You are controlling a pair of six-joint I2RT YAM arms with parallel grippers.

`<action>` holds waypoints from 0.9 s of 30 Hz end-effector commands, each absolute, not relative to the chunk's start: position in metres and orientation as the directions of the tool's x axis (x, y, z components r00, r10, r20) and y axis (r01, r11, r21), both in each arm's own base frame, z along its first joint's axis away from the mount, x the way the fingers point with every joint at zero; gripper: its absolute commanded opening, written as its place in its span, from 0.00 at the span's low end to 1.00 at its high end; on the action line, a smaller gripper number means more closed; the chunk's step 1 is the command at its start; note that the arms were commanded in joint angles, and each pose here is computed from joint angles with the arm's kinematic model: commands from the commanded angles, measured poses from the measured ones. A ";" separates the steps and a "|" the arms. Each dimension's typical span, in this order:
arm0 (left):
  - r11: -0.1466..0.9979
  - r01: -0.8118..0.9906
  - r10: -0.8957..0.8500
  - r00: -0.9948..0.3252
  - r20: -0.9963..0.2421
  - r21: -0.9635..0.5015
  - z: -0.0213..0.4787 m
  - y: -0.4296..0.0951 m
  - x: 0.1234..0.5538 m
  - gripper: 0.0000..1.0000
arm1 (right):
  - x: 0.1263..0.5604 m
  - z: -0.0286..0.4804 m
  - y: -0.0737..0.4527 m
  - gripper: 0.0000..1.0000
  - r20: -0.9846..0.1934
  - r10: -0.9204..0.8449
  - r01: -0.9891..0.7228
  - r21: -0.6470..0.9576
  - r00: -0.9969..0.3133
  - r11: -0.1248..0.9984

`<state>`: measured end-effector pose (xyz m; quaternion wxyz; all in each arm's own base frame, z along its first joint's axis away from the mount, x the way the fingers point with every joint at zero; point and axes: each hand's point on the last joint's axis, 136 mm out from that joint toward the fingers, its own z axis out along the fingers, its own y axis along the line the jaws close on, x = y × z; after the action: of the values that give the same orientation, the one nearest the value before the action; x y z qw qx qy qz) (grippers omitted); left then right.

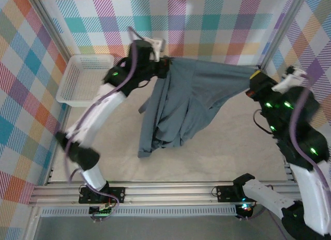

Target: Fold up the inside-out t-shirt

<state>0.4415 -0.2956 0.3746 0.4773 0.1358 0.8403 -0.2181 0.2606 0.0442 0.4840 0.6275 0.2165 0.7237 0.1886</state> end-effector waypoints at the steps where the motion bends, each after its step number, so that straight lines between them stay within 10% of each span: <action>1: 0.902 0.376 0.054 -0.583 -0.811 -0.210 0.306 -0.293 0.500 0.19 | 0.292 0.409 0.009 0.00 -0.888 0.418 0.450 0.300 -0.190 0.841; 5: 0.901 0.353 0.033 -0.635 -0.771 -0.253 0.286 -0.285 0.501 0.51 | 0.309 0.348 -0.010 0.00 -0.854 0.403 0.595 0.144 -0.329 0.791; 18: 0.972 -0.145 -0.205 -0.909 -0.363 -0.185 0.112 -0.185 0.275 0.46 | 0.310 0.286 0.020 0.00 -0.750 0.448 0.486 0.194 -0.486 0.852; 27: 0.967 -0.252 -0.252 -0.937 -0.243 -0.035 0.041 -0.182 0.251 0.51 | 0.306 0.272 0.025 0.00 -0.714 0.458 0.476 0.197 -0.529 0.857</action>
<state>0.2466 -0.1858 0.0455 0.1160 -0.0926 0.9886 -0.0262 0.3078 0.0246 0.2725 0.4088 0.2585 0.8750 -0.0204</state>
